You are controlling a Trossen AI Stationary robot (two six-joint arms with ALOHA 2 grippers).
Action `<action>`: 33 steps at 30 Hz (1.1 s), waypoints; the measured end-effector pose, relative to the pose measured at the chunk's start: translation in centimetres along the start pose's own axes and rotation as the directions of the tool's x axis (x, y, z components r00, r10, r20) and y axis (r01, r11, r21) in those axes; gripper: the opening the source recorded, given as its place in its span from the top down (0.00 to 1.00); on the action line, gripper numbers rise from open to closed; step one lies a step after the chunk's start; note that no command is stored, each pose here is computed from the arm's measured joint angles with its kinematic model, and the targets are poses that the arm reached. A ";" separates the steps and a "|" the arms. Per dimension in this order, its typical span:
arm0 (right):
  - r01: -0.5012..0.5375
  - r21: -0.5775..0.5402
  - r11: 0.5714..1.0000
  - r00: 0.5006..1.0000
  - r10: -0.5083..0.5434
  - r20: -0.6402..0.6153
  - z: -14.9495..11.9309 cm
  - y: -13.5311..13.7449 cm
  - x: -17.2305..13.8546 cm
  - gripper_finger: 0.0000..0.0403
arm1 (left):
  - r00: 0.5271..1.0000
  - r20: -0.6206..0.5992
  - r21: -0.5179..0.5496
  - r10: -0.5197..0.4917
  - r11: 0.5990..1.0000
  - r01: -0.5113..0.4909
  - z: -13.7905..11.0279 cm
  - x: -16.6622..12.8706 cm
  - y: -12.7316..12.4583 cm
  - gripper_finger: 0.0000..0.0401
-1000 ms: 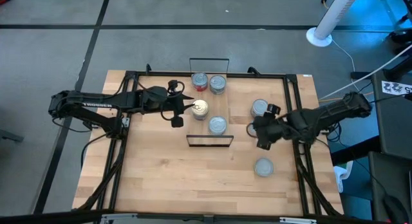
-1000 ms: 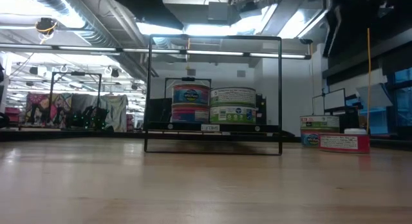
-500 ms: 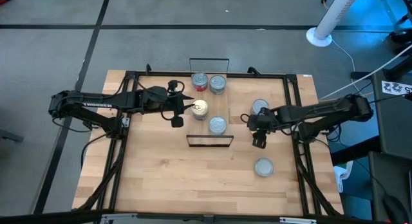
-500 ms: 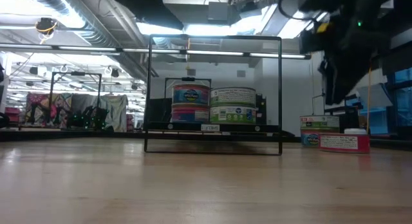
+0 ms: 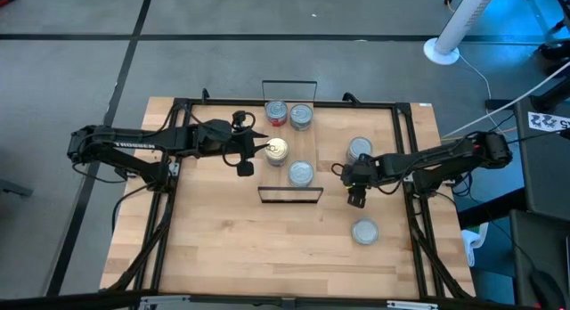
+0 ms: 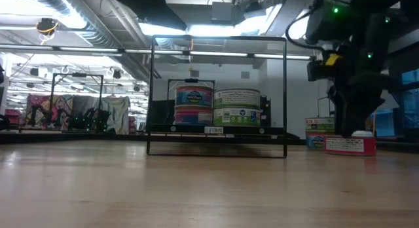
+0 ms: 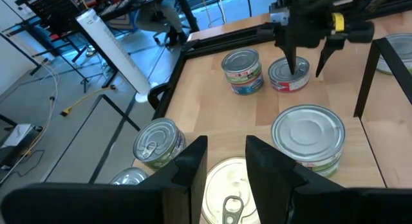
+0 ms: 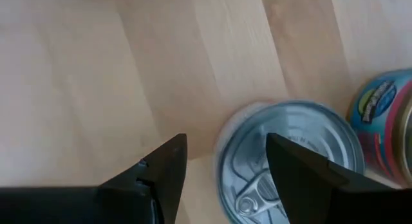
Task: Stack canned seafood by type on shelf
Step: Stack the red tuna can on top of the other red tuna can on the shelf
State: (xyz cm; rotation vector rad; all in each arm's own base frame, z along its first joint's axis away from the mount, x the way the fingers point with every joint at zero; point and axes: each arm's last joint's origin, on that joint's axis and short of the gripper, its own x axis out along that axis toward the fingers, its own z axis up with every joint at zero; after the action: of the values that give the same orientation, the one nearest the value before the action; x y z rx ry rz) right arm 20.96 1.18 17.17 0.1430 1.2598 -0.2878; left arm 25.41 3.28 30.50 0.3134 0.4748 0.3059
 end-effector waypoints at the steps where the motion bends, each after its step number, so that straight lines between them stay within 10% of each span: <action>1: 0.007 -0.001 1.000 1.000 -0.007 -0.010 -0.1 0.0 0.2 0.47 | 1.000 0.000 -0.001 0.000 1.000 0.000 0.0 0.0 0.0 0.75; 33: 0.096 -0.018 0.995 0.993 -0.097 -0.060 0.0 0.1 1.9 0.82 | 1.000 0.000 -0.023 -0.001 1.000 0.001 0.0 0.0 0.0 0.75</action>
State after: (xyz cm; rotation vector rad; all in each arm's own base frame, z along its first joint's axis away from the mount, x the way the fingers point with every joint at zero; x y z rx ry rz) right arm 21.51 1.03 15.40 0.0784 1.3316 -0.3592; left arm 25.42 3.28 30.49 0.2911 0.4716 0.3103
